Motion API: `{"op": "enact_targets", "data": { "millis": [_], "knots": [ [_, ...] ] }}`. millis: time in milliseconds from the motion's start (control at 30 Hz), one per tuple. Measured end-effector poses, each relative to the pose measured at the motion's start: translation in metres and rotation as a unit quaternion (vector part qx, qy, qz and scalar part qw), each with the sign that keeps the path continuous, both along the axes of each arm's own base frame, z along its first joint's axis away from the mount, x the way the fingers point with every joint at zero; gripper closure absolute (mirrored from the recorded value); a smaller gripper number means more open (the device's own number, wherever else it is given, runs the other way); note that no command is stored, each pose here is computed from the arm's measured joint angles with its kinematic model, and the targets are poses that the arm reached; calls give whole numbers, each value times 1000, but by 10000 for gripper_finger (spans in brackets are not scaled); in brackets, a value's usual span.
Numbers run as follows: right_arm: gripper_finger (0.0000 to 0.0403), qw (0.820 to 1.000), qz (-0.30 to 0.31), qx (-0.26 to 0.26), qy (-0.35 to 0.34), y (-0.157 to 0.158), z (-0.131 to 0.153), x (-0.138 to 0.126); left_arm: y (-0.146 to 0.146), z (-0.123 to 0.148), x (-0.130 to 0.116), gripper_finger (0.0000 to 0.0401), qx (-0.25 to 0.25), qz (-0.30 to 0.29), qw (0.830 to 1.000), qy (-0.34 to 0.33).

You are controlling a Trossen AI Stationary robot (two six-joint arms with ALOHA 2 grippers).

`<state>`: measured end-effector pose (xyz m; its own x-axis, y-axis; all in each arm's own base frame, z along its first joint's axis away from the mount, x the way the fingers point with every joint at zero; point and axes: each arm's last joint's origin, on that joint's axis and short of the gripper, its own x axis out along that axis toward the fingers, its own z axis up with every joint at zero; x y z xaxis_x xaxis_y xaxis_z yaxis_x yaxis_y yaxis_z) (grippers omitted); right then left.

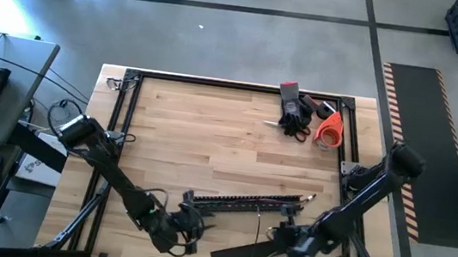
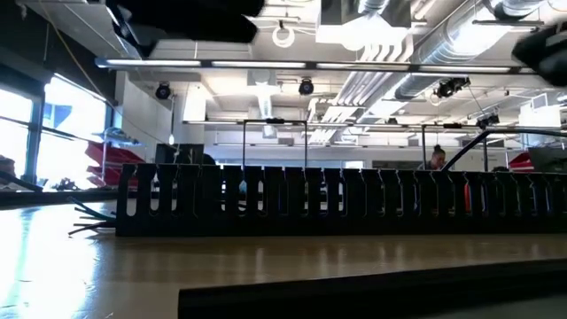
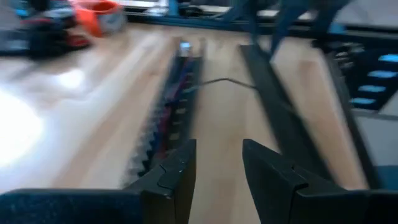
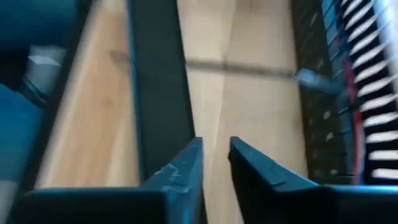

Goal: Ziptie cables
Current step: Close the black cable duct with the black cable duct cover

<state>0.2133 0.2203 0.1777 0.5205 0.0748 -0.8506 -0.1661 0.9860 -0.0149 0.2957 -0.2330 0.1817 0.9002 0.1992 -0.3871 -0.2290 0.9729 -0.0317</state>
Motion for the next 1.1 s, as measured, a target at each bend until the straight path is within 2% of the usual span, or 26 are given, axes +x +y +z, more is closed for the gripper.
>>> {"op": "enact_targets", "data": {
  "millis": [167,300,433,600,833,933,1100],
  "knots": [
    [264,997,27,-2,73,-3,-34,17,-10,-21,19,286,-31,-35,999,-29],
    [248,993,45,2,110,-4,-53,25,-15,-35,31,286,-33,-31,999,-25],
    [282,992,71,2,101,0,-63,30,-20,-38,46,286,-55,-39,997,-28],
    [387,995,63,-24,79,-1,-63,31,-19,-41,62,286,-69,-53,996,-18],
    [401,995,7,-94,5,-4,-48,24,-9,-43,72,286,-94,-55,994,-5],
    [402,994,8,-105,-25,0,-38,20,0,-47,74,286,-100,-33,994,15],
    [402,990,16,-134,-49,6,-38,14,13,-55,80,285,-121,-14,992,41]
  ]
}}
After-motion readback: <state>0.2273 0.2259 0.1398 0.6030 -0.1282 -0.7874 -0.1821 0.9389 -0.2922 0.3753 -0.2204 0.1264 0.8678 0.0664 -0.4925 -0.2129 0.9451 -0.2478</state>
